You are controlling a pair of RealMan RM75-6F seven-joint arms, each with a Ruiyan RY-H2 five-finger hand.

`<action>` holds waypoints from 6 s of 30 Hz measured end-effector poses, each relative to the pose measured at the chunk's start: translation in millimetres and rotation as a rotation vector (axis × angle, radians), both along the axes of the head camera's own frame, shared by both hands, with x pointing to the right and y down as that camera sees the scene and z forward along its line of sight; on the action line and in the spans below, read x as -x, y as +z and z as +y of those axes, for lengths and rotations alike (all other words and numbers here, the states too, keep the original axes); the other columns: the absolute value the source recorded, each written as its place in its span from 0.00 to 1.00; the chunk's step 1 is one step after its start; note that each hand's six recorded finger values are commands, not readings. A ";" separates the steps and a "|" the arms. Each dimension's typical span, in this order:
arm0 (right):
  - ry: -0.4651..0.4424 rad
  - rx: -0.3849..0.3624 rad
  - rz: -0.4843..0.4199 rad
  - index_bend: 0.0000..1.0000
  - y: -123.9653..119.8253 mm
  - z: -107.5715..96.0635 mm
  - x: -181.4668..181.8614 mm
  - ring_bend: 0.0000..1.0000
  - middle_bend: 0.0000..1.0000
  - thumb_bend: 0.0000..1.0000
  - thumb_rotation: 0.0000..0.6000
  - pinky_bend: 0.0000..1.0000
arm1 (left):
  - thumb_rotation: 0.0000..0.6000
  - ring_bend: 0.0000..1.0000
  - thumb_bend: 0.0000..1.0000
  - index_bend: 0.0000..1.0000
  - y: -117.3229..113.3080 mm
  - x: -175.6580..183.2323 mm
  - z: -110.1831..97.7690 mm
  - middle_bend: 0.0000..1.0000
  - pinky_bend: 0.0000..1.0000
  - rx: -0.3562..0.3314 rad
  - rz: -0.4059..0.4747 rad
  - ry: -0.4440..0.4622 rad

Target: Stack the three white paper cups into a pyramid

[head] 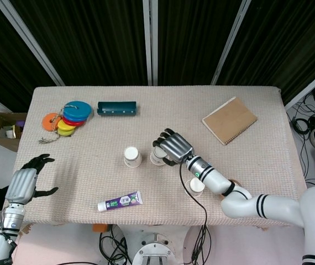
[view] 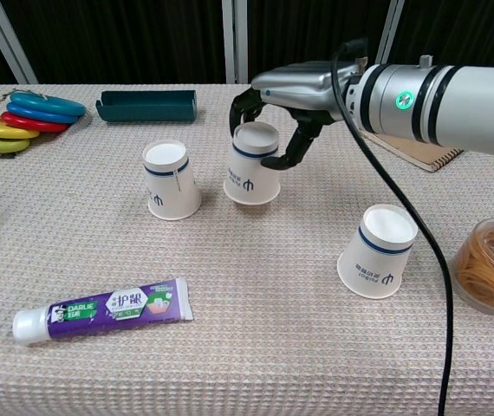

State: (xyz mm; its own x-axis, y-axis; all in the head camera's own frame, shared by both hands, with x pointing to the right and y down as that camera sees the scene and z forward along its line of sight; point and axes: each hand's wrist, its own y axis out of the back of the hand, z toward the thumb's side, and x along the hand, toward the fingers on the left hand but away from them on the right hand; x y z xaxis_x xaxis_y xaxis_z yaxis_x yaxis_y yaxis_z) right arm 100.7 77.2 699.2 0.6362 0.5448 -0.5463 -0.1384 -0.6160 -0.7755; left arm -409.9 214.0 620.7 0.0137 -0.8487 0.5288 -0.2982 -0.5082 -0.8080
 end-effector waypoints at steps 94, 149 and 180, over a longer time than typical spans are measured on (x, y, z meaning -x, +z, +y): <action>-0.020 -0.092 0.044 0.41 -69.0 66.2 -101.7 0.15 0.40 0.30 1.00 0.13 | 1.00 0.16 0.05 0.25 -4.8 2.5 9.7 0.15 0.27 -0.018 0.022 -0.030; -0.042 -0.038 0.028 0.30 -57.1 -24.5 73.1 0.15 0.33 0.29 1.00 0.13 | 1.00 0.16 0.05 0.25 3.7 12.4 18.6 0.15 0.26 0.002 0.015 -0.073; 0.122 -0.222 -0.014 0.00 -109.3 -16.8 -49.5 0.03 0.05 0.29 1.00 0.08 | 1.00 0.16 0.05 0.25 -13.7 26.9 14.3 0.15 0.26 -0.035 -0.067 -0.035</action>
State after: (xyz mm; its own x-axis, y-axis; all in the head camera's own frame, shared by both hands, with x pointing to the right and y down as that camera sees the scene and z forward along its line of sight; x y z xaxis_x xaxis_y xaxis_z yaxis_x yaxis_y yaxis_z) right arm 150.1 60.4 589.8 0.5652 0.7234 -0.3966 -0.0622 -0.4421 -0.8948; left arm -436.8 228.3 607.0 -0.0507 -0.8662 0.4972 -0.2596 -0.4693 -0.8440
